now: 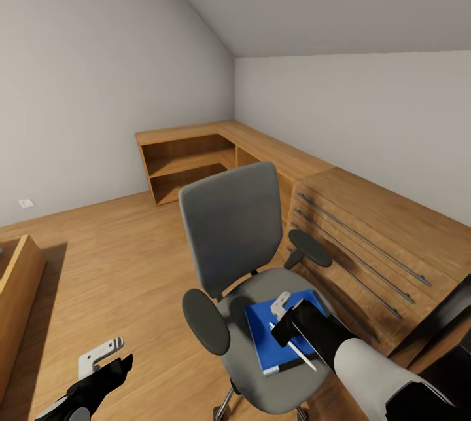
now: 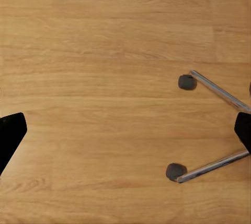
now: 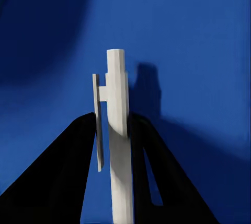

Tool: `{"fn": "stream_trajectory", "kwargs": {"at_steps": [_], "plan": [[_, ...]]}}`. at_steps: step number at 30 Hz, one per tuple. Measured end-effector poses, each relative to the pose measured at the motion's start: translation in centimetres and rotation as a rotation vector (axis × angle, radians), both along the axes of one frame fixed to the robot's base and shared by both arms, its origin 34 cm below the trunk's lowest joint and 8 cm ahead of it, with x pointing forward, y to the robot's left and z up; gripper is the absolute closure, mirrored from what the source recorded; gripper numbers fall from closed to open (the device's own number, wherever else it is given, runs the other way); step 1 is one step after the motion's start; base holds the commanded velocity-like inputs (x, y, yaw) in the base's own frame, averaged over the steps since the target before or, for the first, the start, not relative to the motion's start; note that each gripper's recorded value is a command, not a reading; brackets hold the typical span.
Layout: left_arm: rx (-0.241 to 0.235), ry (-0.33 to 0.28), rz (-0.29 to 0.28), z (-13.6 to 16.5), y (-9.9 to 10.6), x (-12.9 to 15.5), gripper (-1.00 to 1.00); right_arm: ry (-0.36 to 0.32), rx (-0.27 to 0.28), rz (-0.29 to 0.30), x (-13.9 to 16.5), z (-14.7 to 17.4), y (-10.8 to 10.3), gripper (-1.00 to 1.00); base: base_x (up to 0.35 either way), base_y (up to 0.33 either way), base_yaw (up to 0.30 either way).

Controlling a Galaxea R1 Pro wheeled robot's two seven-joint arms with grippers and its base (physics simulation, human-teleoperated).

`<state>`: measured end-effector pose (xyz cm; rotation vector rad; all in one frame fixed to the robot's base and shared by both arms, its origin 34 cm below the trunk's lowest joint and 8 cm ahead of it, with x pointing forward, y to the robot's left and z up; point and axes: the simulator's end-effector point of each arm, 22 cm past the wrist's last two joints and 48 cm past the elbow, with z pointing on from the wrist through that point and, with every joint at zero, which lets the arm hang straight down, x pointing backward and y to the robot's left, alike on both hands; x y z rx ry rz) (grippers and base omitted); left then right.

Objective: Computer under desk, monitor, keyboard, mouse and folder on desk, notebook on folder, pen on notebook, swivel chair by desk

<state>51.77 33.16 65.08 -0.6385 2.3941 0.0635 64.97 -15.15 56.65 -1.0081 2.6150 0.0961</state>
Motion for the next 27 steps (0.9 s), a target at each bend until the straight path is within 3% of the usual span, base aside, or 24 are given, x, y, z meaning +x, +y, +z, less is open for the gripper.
{"fn": "stream_trajectory", "kwargs": {"at_steps": [10, 13, 17, 22, 27], "plan": [[0.002, 0.002, 0.001, 1.7, 0.1, 0.1, -1.0, -0.005, 0.002, -0.001, 0.3, 1.9, 0.0, 1.0, 0.0, 0.0, 0.0], [0.004, 0.005, 0.003, 2.2, 0.2, 0.0, -1.0, -0.034, 0.011, 0.001, 1.4, 3.4, 0.2, 1.0, 0.0, 0.0, 0.0], [0.007, 0.012, 0.004, 2.7, 0.2, -0.1, -1.0, -0.069, 0.002, -0.033, 3.4, 6.1, -1.5, 1.0, 0.0, 0.0, 0.0], [0.007, 0.018, 0.004, 3.4, 0.2, -0.2, -1.0, -0.07, 0.079, -0.134, 4.2, 10.7, -2.5, 1.0, 0.0, 0.0, 0.0], [0.008, 0.021, 0.005, 4.2, 0.2, -0.2, -1.0, -0.091, 0.107, -0.13, 2.5, 14.0, -1.4, 1.0, 0.0, 0.0, 0.0]]}}
